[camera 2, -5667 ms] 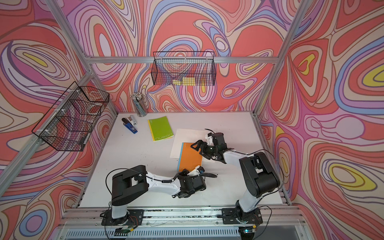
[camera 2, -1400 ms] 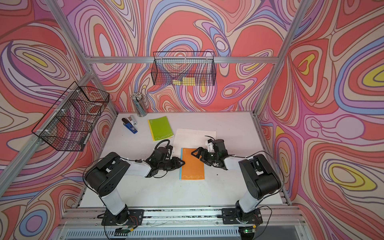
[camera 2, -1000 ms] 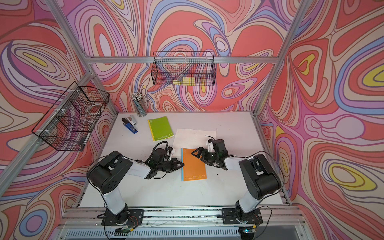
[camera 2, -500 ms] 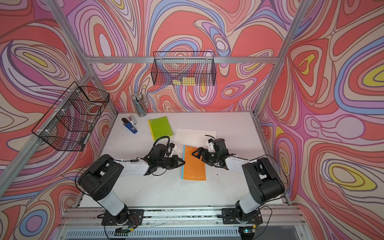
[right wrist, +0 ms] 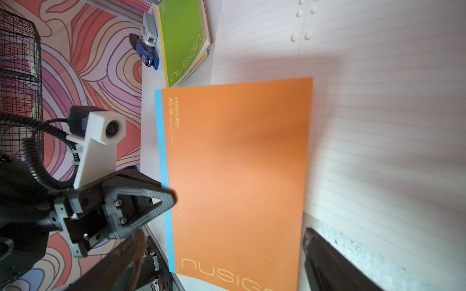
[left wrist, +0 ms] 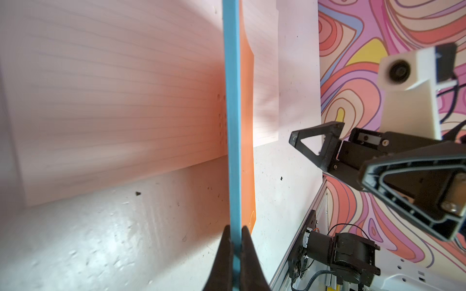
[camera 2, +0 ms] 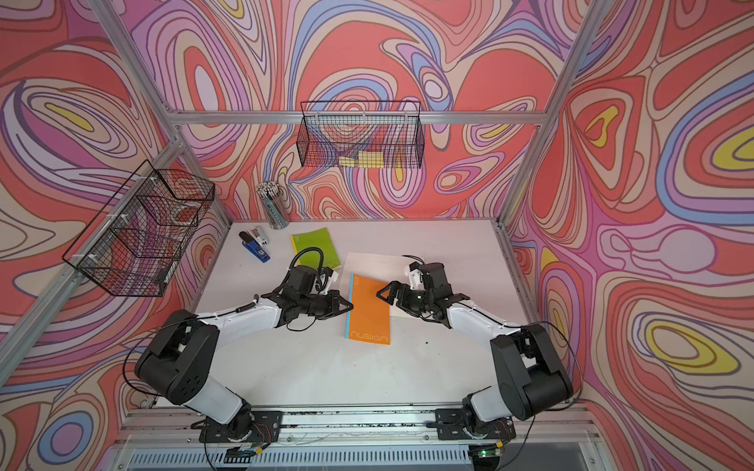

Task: Close the notebook
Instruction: Pick up the notebook at the notebook, then place the notebook at the notebook.

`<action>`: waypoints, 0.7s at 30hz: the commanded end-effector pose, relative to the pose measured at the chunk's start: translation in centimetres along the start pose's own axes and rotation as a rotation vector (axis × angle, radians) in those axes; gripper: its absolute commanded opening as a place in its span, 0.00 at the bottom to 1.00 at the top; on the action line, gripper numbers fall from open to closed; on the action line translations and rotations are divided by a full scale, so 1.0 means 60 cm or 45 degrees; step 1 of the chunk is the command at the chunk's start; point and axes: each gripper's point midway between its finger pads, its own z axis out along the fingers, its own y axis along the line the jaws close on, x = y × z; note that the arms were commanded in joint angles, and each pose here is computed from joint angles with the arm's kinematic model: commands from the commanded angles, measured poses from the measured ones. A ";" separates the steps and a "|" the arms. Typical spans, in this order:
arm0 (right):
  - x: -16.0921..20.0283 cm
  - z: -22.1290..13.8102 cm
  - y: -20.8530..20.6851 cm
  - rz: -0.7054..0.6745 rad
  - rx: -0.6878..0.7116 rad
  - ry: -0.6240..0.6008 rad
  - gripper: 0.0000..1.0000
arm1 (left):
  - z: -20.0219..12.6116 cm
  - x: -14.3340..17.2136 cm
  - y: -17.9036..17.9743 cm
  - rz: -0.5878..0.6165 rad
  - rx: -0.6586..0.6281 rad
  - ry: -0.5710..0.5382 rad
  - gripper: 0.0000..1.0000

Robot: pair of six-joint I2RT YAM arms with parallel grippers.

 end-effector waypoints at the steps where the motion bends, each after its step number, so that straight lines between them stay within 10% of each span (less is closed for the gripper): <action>1: -0.005 -0.006 0.008 -0.033 0.007 -0.010 0.98 | -0.045 -0.044 -0.036 0.051 0.095 -0.075 0.00; 21: 0.000 -0.010 0.007 -0.036 0.011 -0.010 0.99 | -0.170 -0.314 0.016 -0.051 0.012 -0.320 0.00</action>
